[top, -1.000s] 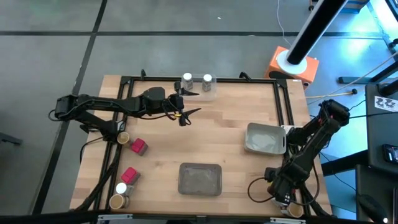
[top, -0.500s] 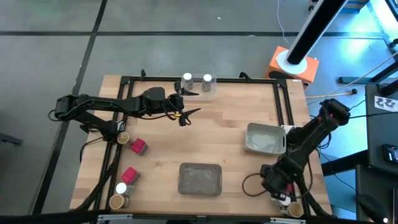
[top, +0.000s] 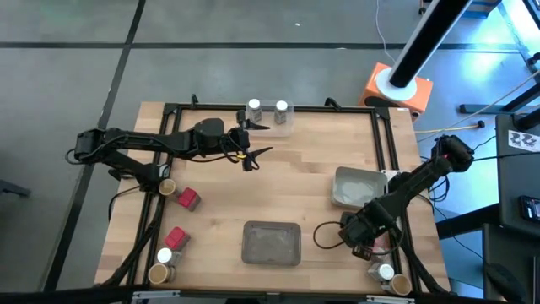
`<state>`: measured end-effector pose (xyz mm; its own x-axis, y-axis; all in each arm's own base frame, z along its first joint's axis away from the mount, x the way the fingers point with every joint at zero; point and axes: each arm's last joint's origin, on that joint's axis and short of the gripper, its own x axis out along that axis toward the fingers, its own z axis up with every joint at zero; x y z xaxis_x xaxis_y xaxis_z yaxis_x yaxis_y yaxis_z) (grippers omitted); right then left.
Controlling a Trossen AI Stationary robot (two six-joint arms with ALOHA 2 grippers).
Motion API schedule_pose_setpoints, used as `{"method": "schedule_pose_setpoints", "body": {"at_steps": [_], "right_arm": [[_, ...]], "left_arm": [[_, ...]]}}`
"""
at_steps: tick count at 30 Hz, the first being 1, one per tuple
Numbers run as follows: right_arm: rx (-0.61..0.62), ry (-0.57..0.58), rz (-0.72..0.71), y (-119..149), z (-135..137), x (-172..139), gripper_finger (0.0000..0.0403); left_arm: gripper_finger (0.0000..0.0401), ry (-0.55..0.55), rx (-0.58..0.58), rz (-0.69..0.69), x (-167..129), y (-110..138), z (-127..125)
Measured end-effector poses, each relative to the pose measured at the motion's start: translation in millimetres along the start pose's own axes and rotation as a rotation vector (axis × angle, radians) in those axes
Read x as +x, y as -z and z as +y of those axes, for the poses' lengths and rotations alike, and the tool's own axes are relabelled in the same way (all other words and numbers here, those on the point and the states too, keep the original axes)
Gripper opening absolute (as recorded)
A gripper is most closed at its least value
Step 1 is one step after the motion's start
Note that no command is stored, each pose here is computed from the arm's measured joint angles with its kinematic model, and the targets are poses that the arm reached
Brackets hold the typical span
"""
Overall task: Sort spices by type
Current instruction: Put the red seasoning can into the gray bin
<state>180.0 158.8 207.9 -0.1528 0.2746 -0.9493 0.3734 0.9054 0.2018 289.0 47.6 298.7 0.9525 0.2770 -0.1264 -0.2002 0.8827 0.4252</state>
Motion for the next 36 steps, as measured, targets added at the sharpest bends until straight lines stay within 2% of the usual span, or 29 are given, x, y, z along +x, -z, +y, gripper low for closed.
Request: {"method": "schedule_pose_setpoints", "body": {"at_steps": [5,12,16,19,28,31,36], "right_arm": [[0.012,-0.011,0.026,0.9,0.1,0.0,0.0092],[0.210,-0.090,0.149,7.4,1.3,-6.1,0.0092],[0.259,-0.095,0.152,7.5,2.0,-6.7,0.0099],[0.266,-0.095,0.152,7.4,2.0,-6.7,0.0127],[0.276,-0.095,0.123,4.8,4.3,-4.7,0.0259],[0.269,-0.072,0.133,6.3,6.3,0.0,0.0281],[0.248,-0.036,0.148,10.5,10.9,8.9,0.0289]], "left_arm": [[0.0276,0.000,-0.002,0.000,0.0,0.0,0.1],[0.0276,0.000,-0.005,0.000,0.0,0.0,0.0],[0.0276,0.000,-0.007,0.001,0.0,0.1,0.0],[0.0276,0.000,-0.007,0.001,0.0,0.1,0.0],[0.0276,0.000,-0.007,0.001,0.0,0.1,0.1],[0.0276,0.000,-0.007,0.001,0.0,0.1,0.1],[0.0276,0.000,-0.007,0.001,0.0,0.1,0.0]]}}
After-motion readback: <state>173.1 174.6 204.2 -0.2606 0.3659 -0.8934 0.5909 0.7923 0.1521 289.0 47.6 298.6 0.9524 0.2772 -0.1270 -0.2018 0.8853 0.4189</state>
